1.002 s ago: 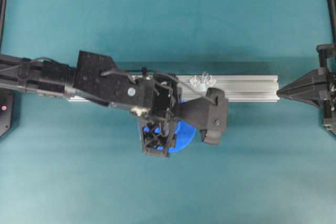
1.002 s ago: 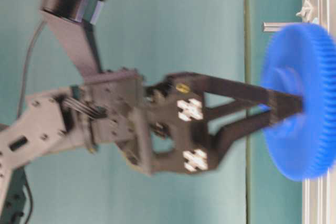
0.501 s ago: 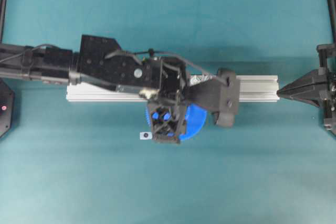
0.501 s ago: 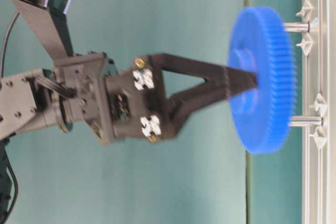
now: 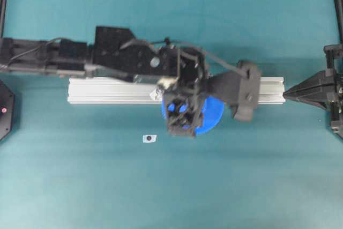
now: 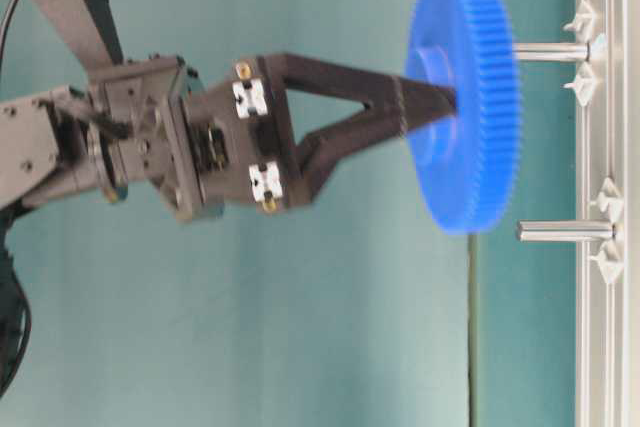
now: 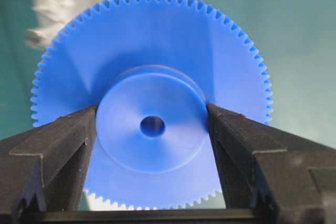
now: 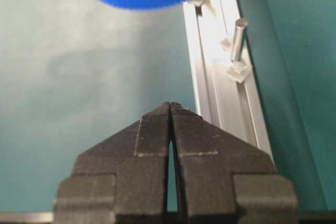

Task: Find the location of the shaft and insert the large gear.
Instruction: 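Lift the blue gear and carry it toward the right shaft on the rail, then align the gear's bore with the right shaft and push it on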

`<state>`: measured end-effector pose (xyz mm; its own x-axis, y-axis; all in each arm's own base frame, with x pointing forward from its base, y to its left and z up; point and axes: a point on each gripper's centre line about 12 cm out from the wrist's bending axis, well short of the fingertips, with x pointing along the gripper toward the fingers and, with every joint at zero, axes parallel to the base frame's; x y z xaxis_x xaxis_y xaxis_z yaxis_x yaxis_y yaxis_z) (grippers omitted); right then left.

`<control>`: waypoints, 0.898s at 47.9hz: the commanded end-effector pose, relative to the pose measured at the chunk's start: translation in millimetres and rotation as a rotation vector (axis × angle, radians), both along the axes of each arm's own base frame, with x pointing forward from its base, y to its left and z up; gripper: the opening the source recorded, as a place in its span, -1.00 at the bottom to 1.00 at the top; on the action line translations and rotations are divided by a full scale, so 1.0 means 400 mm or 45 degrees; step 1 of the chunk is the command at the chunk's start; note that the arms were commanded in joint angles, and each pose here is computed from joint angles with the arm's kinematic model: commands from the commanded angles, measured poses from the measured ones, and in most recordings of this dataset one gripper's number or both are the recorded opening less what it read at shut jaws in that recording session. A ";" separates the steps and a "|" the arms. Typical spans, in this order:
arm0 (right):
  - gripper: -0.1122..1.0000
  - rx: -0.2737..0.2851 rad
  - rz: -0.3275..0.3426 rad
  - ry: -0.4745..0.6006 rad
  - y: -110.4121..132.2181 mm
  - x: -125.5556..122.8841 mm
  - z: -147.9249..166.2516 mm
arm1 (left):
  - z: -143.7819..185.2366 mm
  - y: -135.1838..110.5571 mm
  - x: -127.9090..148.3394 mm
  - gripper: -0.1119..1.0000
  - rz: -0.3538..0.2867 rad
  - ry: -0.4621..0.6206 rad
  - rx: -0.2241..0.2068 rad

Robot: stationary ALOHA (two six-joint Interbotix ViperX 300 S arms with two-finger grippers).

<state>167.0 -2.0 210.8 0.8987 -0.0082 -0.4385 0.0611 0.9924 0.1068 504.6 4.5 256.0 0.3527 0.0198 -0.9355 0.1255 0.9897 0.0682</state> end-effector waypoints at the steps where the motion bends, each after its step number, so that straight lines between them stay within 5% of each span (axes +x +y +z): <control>1: -0.80 0.009 -0.008 -0.014 -0.001 0.005 0.010 | 0.061 0.013 0.011 0.47 -0.004 -0.072 0.011; 43: -0.80 0.009 -0.008 -0.018 -0.001 0.000 0.012 | -0.005 0.090 0.081 0.47 0.022 -0.019 0.029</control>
<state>165.4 -2.2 212.0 0.9020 -0.0095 -0.4316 0.0617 0.9923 0.1072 536.2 36.0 229.9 0.3119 0.0383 -0.9493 0.1186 0.9898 0.0788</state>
